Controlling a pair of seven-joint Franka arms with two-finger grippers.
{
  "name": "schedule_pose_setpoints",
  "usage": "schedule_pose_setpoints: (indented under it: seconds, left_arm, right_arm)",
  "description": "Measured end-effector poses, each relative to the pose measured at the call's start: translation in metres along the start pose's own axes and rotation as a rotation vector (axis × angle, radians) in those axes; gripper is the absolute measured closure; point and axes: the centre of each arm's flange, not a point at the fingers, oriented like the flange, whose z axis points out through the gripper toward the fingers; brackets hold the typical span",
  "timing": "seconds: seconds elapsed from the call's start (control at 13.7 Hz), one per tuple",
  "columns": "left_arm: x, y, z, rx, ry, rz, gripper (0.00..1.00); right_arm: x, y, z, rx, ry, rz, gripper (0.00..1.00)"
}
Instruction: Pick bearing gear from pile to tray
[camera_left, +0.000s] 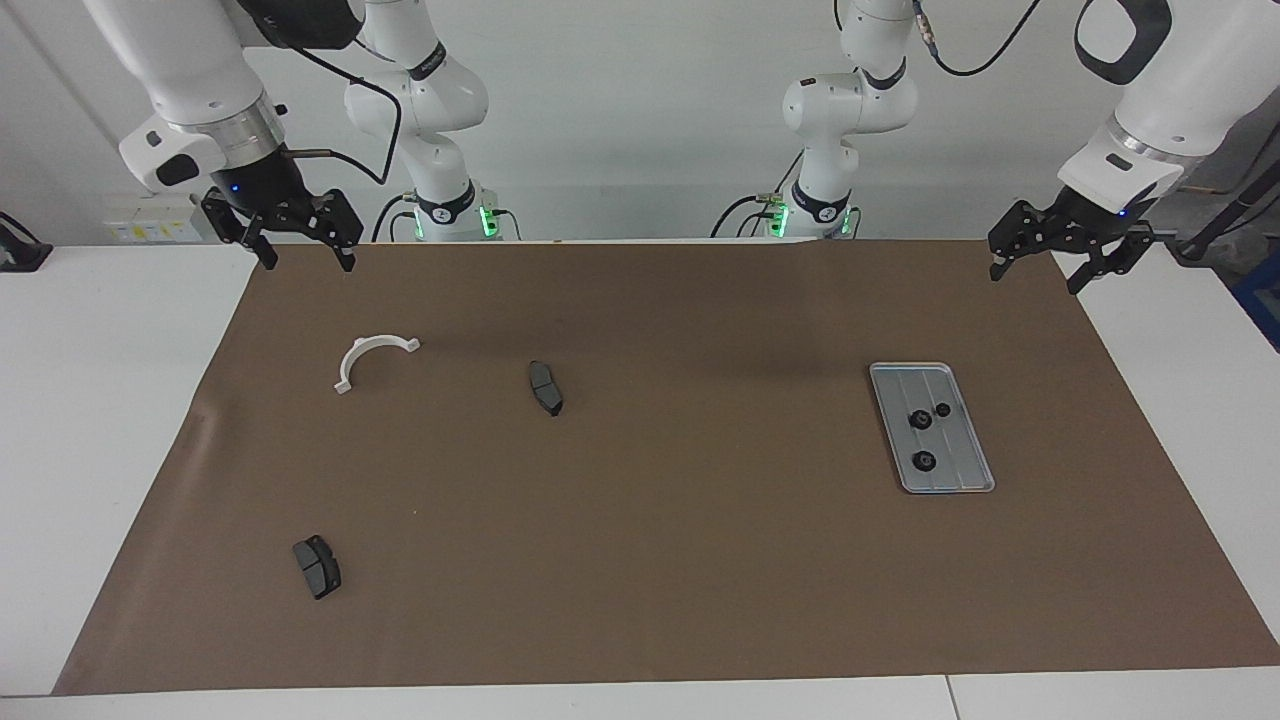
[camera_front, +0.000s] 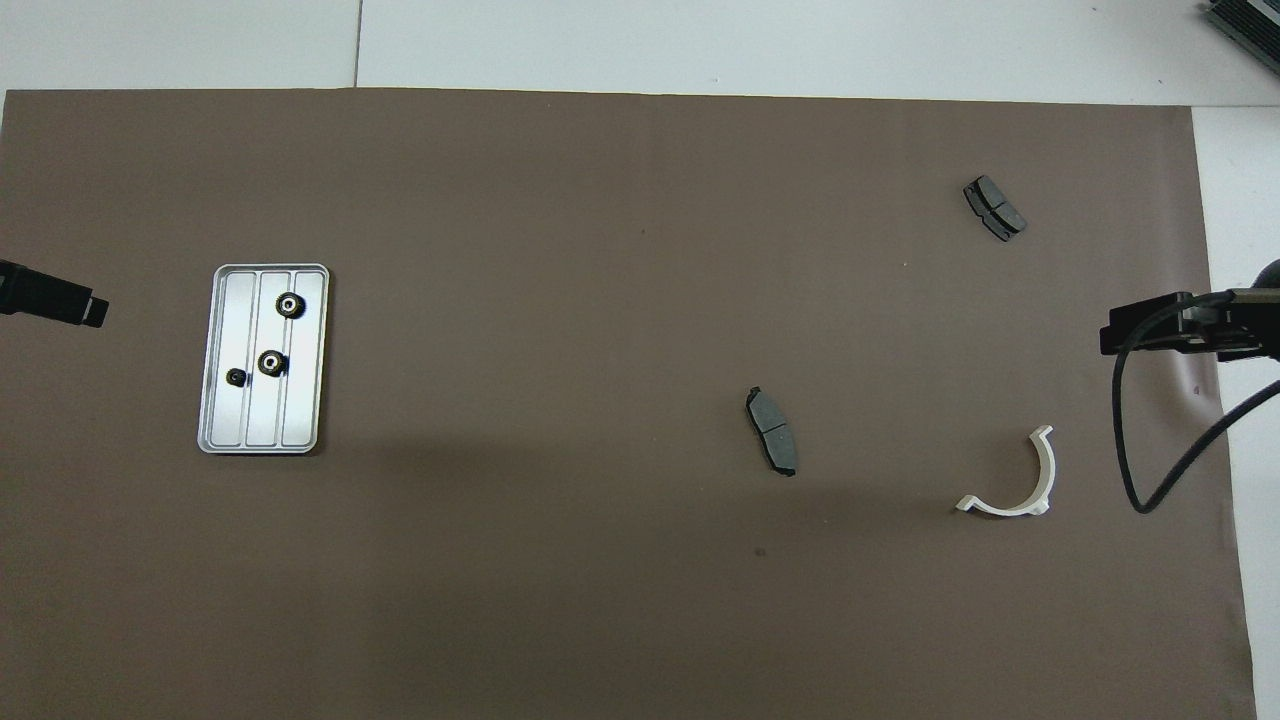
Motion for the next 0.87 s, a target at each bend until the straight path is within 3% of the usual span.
schedule_pose_setpoints:
  seconds: [0.36, 0.87]
  left_arm:
    - [0.0015, 0.0043, 0.0002, 0.0, 0.001, -0.005, 0.0]
    - [0.002, 0.0039, -0.0003, 0.001, 0.006, -0.127, 0.0]
  right_arm:
    - [0.0, 0.0, 0.0, 0.0, 0.0, 0.0, 0.0]
    - [0.0, 0.0, 0.0, 0.0, 0.0, 0.0, 0.0]
